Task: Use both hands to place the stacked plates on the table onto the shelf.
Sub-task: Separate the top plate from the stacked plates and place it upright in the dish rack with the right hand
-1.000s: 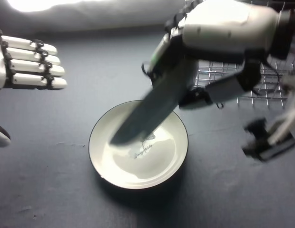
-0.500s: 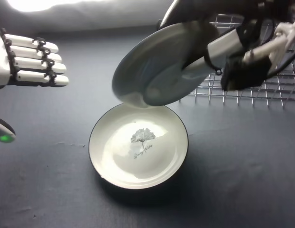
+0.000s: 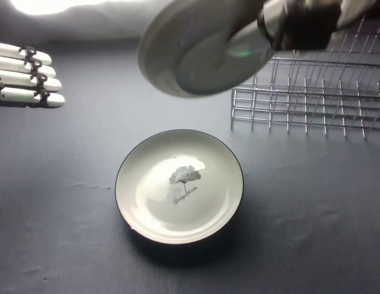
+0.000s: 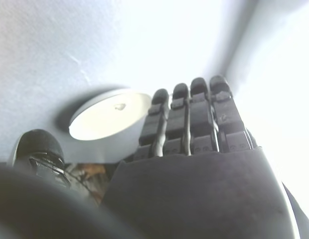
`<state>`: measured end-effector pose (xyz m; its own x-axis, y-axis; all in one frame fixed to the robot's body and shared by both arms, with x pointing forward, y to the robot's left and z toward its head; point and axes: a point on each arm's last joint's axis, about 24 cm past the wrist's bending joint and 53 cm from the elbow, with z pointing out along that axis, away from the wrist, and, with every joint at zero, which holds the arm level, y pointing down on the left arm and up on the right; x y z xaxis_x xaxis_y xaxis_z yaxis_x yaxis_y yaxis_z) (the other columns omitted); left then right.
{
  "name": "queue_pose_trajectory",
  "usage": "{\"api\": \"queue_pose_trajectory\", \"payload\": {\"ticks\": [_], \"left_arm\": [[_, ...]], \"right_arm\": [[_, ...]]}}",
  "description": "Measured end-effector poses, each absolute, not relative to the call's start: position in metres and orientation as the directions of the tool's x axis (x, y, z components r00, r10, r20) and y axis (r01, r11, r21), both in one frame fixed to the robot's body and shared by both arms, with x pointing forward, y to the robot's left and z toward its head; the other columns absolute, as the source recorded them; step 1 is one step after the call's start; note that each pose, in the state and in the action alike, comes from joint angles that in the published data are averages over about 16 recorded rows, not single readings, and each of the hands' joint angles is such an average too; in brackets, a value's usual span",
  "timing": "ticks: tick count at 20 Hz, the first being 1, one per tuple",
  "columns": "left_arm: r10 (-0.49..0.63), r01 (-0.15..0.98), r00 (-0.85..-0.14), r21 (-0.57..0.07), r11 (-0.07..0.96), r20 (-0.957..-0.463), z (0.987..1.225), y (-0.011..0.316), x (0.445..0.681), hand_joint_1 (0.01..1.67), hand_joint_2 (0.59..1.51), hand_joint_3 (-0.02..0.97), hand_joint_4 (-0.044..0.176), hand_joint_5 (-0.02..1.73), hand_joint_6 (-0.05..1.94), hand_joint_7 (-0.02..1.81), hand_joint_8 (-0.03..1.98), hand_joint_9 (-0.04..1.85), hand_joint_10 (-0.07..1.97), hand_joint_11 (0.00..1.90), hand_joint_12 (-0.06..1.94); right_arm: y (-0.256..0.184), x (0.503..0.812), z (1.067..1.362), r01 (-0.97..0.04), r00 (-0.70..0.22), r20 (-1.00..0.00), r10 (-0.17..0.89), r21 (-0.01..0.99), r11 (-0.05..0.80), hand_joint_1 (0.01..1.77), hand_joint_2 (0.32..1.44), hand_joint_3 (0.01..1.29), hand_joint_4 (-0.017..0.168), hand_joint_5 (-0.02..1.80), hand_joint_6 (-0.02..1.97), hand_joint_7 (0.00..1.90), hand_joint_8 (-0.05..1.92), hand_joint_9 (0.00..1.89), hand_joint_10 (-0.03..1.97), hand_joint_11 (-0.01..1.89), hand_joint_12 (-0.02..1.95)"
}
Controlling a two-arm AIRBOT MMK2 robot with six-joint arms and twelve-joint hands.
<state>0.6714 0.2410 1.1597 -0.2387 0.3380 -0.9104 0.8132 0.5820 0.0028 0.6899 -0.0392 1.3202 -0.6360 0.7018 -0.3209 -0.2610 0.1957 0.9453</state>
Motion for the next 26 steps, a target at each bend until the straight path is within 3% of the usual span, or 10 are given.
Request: {"api": "queue_pose_trajectory", "payload": {"ticks": [9, 26], "left_arm": [[0.349, 0.844, -0.243, -0.019, 0.536, -0.905, 1.156, 0.234, 0.66, 0.01, 1.033, 0.014, 0.0, 0.02, 0.0, 0.02, -0.01, 0.02, 0.01, 0.01, 0.0], [0.32, 0.922, -0.324, -0.221, 0.318, -0.891, 1.142, 0.155, 0.602, 0.01, 1.036, 0.014, 0.0, 0.02, 0.0, 0.01, -0.01, 0.02, 0.01, 0.01, 0.0]], "right_arm": [[-0.06, 0.709, 1.33, -0.203, -0.61, -0.275, 0.743, 0.961, 0.188, 1.38, 0.95, 0.01, -0.007, 1.03, 0.82, 1.16, 0.61, 1.05, 0.95, 0.91, 1.01], [-0.108, 0.732, 1.332, -0.161, -0.538, -0.272, 0.798, 0.962, 0.22, 1.39, 0.95, 0.01, -0.006, 1.01, 0.85, 1.14, 0.69, 1.03, 0.94, 0.93, 1.0]]}}
